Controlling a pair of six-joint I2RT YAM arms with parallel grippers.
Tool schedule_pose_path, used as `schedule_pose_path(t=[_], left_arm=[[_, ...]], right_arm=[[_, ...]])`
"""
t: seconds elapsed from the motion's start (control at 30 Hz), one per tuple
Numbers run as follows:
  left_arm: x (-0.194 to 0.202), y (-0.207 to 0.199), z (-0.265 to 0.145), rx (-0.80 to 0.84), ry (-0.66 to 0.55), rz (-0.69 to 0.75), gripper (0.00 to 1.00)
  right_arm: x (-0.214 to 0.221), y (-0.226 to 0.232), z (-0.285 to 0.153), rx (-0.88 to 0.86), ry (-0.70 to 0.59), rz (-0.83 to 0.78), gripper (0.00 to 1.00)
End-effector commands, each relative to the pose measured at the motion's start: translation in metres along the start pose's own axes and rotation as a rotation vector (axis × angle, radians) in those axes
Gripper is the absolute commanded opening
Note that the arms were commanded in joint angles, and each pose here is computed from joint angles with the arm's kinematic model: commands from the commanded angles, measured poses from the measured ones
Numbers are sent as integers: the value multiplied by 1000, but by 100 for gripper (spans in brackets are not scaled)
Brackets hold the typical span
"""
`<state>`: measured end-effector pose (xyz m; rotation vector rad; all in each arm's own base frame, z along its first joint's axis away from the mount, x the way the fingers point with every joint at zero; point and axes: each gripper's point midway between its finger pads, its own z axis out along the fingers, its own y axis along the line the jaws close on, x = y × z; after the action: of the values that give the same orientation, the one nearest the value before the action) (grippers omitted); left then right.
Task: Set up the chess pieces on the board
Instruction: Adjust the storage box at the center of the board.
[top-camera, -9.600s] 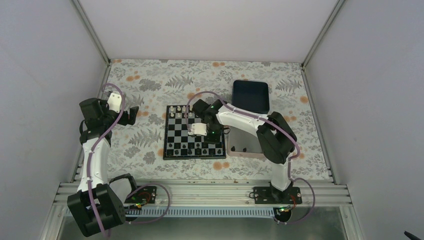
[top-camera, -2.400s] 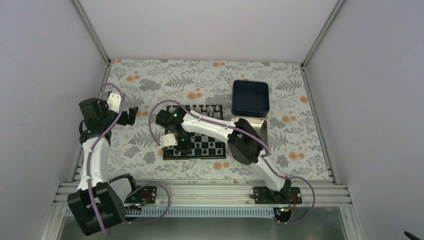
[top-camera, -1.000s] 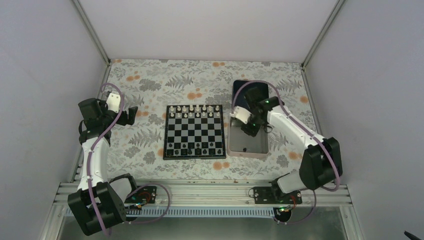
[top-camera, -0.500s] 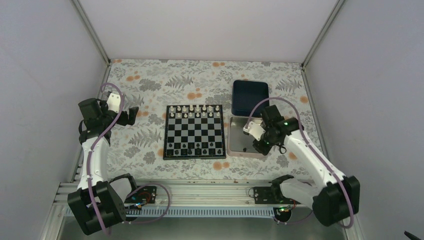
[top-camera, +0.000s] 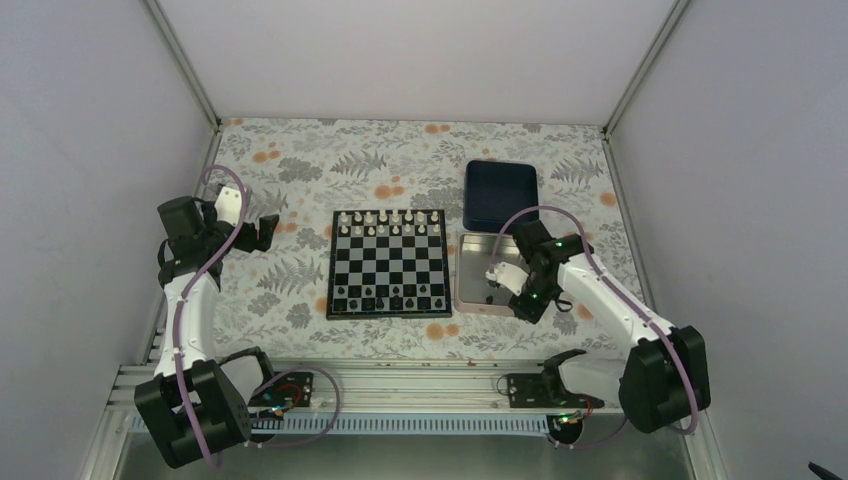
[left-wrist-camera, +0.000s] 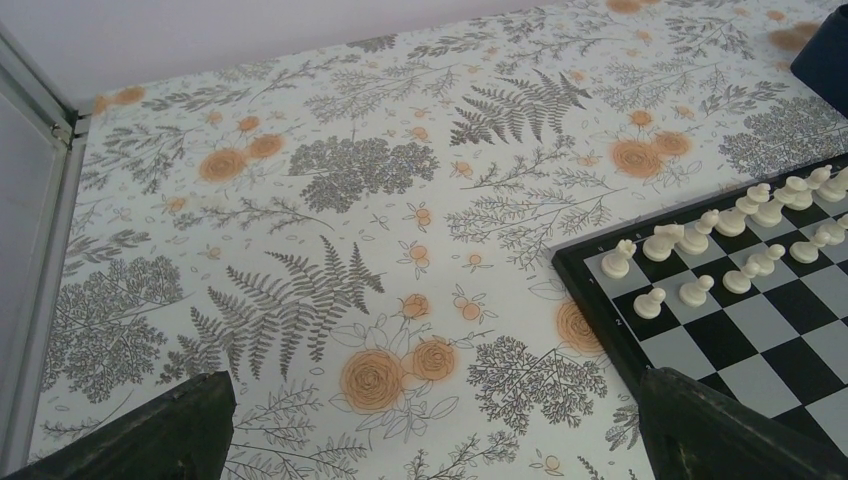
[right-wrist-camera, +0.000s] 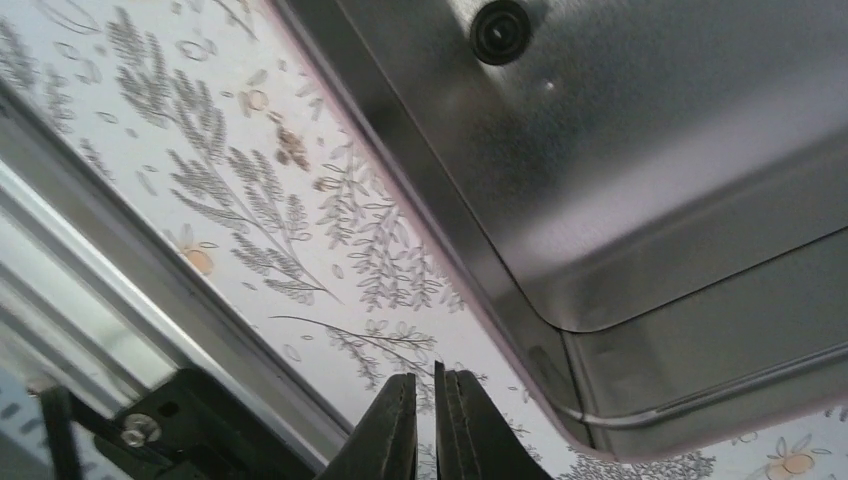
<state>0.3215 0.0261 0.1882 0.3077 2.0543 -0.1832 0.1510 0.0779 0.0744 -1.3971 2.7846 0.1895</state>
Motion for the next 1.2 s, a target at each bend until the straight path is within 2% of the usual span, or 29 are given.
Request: schedule_pose_path(t=[0.0, 0.13, 0.33, 0.5, 0.8, 0.93, 1.03, 1.17], left_arm=[[-8, -1, -3, 10, -20, 19, 100], [-7, 0, -3, 3, -17, 19, 100], [-6, 1, -2, 0, -15, 17, 100], [-7, 0, -2, 7, -18, 18, 100], [-7, -1, -4, 6, -24, 21, 100], [-7, -2, -4, 8, -24, 22, 100], [-6, -3, -4, 14, -23, 22, 100], [-7, -3, -4, 18, -26, 23, 100]], right_arm=[[10, -19, 11, 74, 82, 4, 8], [14, -29, 20, 107, 130, 25, 8], [8, -56, 10, 214, 68, 71, 8], [9, -96, 11, 308, 54, 141, 10], [-44, -160, 1, 371, -98, 157, 8], [-53, -186, -2, 413, -94, 181, 8], [-55, -194, -13, 437, -90, 208, 8], [-66, -180, -39, 440, -137, 197, 9]])
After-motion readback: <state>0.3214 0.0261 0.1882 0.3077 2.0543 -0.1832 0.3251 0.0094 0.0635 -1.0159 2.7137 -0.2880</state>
